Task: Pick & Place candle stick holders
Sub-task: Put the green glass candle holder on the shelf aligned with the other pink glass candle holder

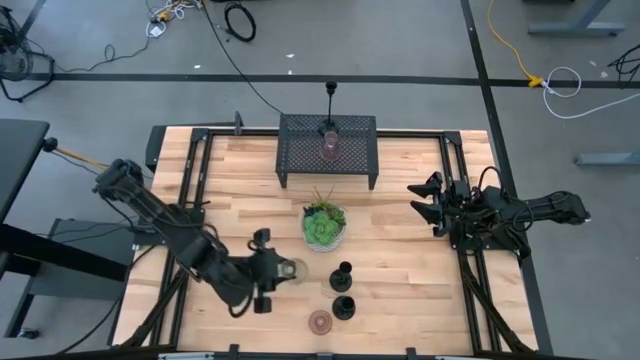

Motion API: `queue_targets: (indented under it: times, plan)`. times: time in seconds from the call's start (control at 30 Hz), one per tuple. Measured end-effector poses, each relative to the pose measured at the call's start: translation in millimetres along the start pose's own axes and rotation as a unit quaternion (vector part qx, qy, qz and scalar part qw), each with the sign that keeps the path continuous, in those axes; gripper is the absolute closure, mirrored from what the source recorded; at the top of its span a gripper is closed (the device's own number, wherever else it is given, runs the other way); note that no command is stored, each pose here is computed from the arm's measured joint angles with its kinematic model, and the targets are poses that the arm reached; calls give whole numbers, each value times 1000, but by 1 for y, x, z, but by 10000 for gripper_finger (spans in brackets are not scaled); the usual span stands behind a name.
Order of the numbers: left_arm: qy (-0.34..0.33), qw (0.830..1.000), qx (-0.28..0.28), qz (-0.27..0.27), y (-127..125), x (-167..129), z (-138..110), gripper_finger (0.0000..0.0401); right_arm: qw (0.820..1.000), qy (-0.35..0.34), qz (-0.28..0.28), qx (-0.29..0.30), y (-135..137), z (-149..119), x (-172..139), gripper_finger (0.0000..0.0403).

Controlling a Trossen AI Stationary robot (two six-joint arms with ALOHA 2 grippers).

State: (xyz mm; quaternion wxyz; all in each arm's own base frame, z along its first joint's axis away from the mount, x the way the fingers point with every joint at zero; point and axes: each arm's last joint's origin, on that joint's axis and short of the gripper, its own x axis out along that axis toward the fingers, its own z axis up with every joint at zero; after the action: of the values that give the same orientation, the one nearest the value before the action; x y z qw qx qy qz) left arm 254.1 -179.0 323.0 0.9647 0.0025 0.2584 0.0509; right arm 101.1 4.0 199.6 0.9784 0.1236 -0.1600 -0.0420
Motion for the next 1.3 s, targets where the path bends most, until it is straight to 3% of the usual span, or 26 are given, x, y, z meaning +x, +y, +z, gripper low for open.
queue_targets:
  times: [0.37,0.6,1.03,1.3]
  plan:
    - [-72,997,-26,6,39,-55,26,274,1000,0,0,0,0,0,0,167]
    - [-95,994,-42,20,61,-71,35,274,1000,0,0,0,0,0,0,167]
    - [-92,987,-53,124,101,-58,43,274,1000,0,0,0,0,0,0,167]
    - [-76,985,-60,143,128,-46,48,274,1000,0,0,0,0,0,0,167]
